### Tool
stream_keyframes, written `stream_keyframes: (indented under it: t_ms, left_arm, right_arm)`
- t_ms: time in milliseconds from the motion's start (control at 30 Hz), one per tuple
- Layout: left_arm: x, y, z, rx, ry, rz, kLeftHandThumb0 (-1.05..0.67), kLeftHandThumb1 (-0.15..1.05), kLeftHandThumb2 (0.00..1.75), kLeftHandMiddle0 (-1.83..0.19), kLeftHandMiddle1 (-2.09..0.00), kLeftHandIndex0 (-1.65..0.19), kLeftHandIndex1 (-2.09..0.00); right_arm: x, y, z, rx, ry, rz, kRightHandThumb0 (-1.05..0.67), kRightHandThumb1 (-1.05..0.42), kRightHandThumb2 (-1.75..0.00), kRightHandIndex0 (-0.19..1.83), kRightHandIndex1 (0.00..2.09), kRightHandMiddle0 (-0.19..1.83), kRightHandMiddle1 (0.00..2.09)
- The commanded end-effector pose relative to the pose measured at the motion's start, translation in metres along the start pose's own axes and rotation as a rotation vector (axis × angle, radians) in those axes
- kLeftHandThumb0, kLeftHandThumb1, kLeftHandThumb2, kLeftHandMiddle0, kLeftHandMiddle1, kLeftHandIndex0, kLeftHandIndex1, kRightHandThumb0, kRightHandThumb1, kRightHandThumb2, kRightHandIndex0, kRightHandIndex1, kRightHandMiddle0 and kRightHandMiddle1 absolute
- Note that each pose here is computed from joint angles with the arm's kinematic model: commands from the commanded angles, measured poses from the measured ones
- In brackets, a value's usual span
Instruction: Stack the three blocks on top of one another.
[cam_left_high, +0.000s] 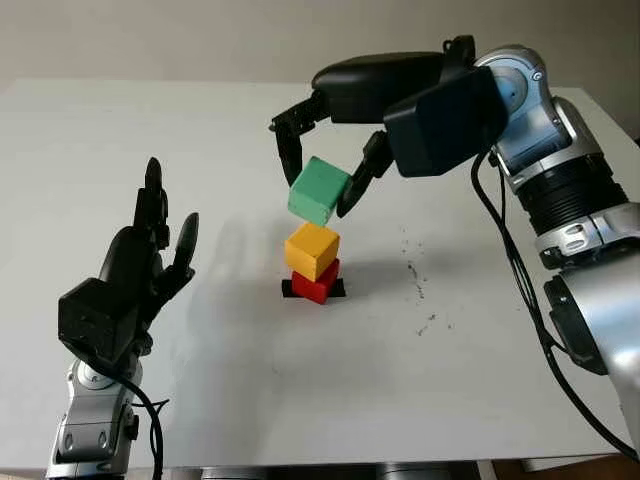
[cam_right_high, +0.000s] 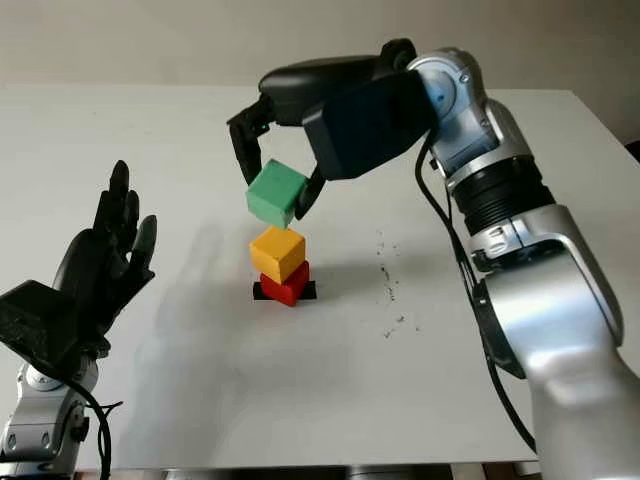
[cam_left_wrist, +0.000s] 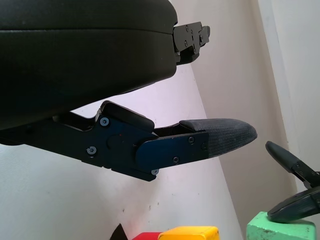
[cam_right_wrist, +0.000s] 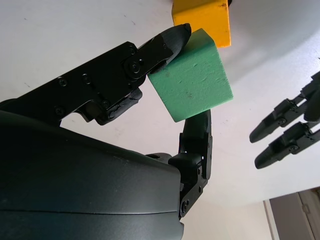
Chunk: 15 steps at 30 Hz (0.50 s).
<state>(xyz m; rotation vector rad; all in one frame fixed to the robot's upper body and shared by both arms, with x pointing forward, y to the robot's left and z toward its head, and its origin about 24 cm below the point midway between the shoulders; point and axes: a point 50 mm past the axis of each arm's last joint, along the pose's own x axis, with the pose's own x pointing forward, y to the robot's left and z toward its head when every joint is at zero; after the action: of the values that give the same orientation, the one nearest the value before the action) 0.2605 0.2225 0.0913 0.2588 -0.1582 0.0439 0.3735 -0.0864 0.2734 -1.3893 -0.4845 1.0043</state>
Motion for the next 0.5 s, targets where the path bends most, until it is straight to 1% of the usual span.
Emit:
stream_keyframes:
  t_ms: [0,133,233,467]
  left_arm:
    - [-0.002,-0.001,0.003,0.003,-0.006,-0.001,-0.85,1.05,0.59,0.19,-0.04,0.19,-0.03]
    - [-0.002,-0.001,0.003,-0.003,-0.002,0.001,-0.84,1.05,0.59,0.19,-0.04,0.19,-0.03]
    - [-0.002,-0.001,0.003,-0.008,-0.002,0.007,-0.84,1.05,0.58,0.19,-0.05,0.19,-0.03]
    - [-0.002,-0.002,0.003,0.002,-0.003,0.003,-0.83,1.05,0.58,0.18,-0.05,0.19,-0.04]
  right_arm:
    - [0.001,0.003,0.000,0.011,0.000,0.008,-0.41,-0.89,-0.06,0.25,0.03,0.44,1.46]
    - [0.003,0.009,-0.001,0.011,-0.006,0.025,-0.40,-0.90,-0.06,0.24,0.03,0.41,1.48]
    - [0.003,0.012,-0.002,0.030,-0.017,0.031,-0.41,-0.91,-0.06,0.24,0.04,0.38,1.53]
    - [0.006,0.018,-0.004,0.083,-0.036,0.029,-0.42,-0.91,-0.05,0.24,0.04,0.37,1.62]
